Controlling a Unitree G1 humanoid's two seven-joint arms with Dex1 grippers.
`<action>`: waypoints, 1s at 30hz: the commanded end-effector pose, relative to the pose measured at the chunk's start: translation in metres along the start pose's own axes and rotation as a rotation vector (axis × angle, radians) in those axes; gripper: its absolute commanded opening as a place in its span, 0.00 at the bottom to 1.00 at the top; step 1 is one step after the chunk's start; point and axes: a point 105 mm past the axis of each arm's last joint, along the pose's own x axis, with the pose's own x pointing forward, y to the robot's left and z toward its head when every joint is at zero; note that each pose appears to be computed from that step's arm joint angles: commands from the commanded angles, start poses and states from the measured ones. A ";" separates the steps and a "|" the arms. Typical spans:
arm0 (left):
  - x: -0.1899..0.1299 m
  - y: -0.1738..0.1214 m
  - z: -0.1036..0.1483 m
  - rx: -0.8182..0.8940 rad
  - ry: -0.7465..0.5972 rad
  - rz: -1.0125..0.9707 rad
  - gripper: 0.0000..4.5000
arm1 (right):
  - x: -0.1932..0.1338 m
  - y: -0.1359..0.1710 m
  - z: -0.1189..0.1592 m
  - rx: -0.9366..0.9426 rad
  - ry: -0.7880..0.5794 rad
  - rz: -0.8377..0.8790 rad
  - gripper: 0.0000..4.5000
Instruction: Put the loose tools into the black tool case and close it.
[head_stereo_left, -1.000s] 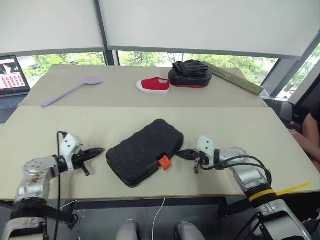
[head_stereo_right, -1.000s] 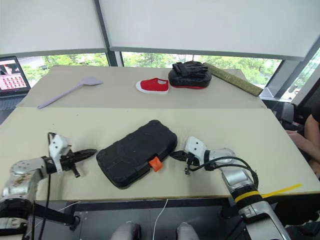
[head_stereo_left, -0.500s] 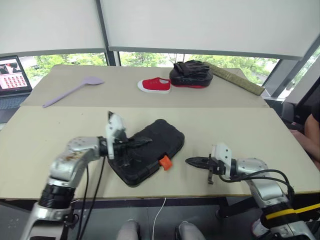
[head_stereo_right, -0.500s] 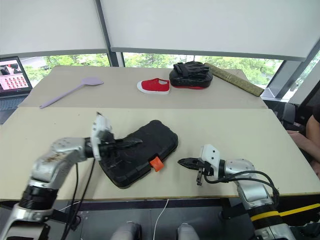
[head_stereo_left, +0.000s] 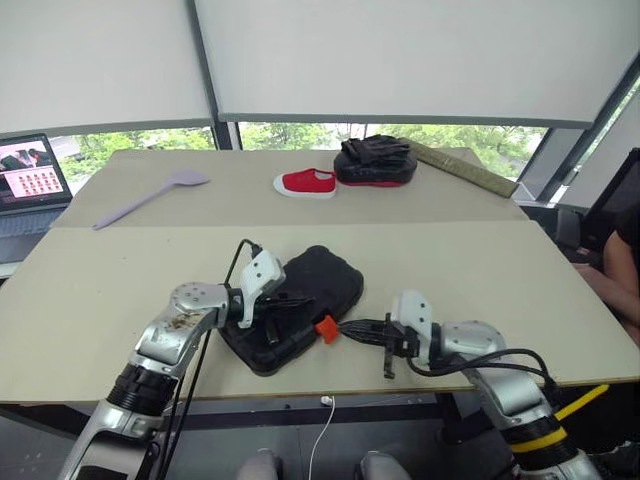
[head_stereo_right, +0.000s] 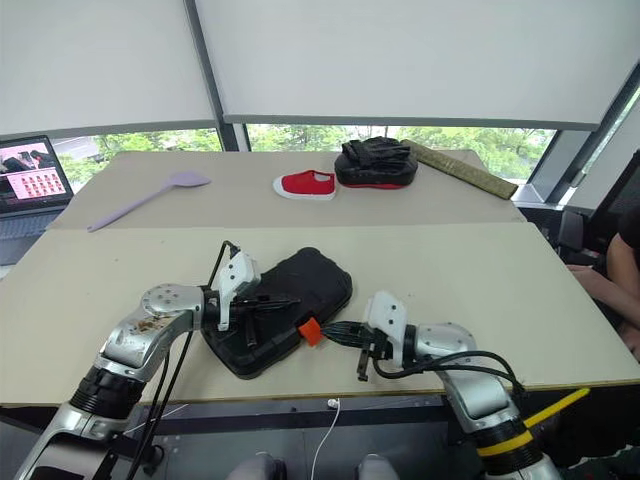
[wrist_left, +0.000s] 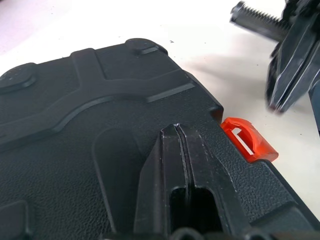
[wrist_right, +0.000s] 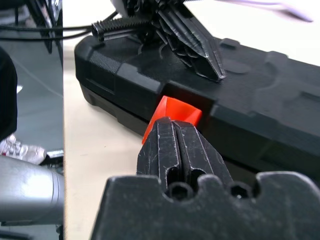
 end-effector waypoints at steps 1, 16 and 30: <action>-0.002 -0.004 -0.047 -0.128 0.135 0.009 0.00 | 0.007 -0.006 -0.011 -0.002 0.035 -0.018 0.02; -0.001 -0.003 -0.052 -0.151 0.119 0.045 0.00 | 0.019 -0.012 0.001 -0.009 -0.017 0.012 0.02; -0.002 -0.009 -0.060 -0.170 0.140 0.016 0.00 | -0.005 -0.001 -0.005 0.025 0.082 0.037 0.02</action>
